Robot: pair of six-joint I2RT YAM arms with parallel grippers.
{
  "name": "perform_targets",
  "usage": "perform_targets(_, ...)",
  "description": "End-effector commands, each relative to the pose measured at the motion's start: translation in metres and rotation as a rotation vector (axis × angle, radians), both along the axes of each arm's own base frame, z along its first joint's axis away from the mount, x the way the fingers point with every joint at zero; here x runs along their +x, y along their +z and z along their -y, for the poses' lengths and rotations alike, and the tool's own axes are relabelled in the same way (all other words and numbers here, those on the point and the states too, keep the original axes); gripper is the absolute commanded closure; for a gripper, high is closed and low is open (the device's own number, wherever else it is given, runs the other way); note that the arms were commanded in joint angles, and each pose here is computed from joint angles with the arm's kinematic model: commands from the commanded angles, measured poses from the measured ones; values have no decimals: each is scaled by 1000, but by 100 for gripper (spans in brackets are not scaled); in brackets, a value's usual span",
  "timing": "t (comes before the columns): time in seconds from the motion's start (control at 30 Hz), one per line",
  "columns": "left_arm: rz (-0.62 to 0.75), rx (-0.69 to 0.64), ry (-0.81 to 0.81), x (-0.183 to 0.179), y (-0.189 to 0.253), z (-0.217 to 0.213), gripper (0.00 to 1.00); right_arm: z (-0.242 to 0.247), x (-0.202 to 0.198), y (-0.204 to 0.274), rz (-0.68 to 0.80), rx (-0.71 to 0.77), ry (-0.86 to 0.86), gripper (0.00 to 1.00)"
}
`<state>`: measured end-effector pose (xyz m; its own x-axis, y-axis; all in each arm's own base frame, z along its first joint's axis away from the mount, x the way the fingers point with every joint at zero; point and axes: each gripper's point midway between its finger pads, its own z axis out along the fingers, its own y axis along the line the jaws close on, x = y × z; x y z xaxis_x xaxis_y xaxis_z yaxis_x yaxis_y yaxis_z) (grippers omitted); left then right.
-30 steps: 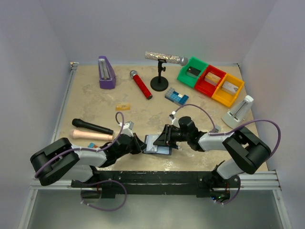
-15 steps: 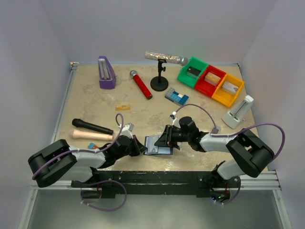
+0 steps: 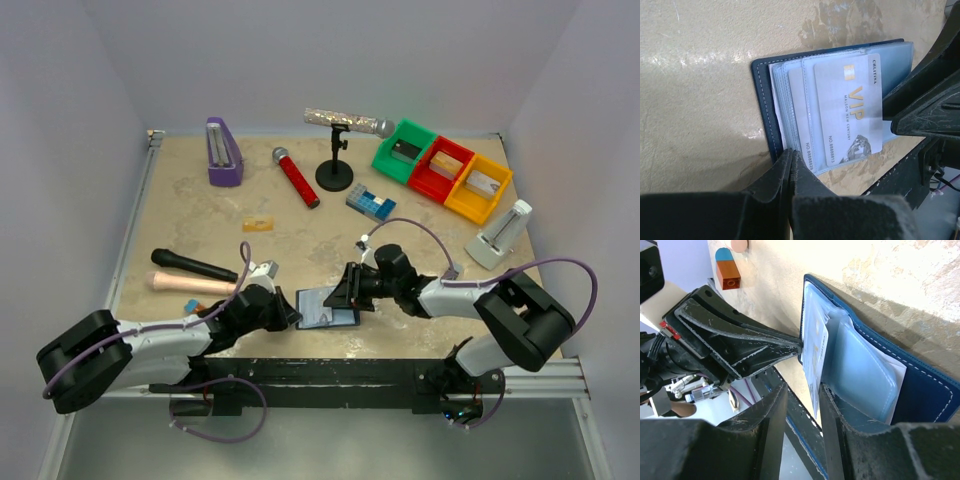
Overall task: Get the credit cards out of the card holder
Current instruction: Remove the credit card from the card holder.
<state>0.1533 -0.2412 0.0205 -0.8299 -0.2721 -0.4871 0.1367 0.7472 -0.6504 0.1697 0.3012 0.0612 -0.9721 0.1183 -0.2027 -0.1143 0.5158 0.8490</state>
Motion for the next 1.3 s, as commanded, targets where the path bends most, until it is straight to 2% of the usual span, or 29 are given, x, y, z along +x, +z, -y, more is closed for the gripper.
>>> perform_targets(0.0,53,-1,-24,9,17,10,100,-11,9,13,51,28,22,63)
perform_targets(0.2,67,-29,-35,13,28,18,100,-13,9,15,45,47,22,63)
perform_targets(0.57,87,-26,-28,17,36,18,100,-10,7,12,43,40,16,72)
perform_targets(1.17,87,-17,-33,17,36,19,100,-7,7,14,43,21,9,99)
perform_targets(1.27,84,-9,-32,17,33,18,100,-6,6,14,42,16,7,100)
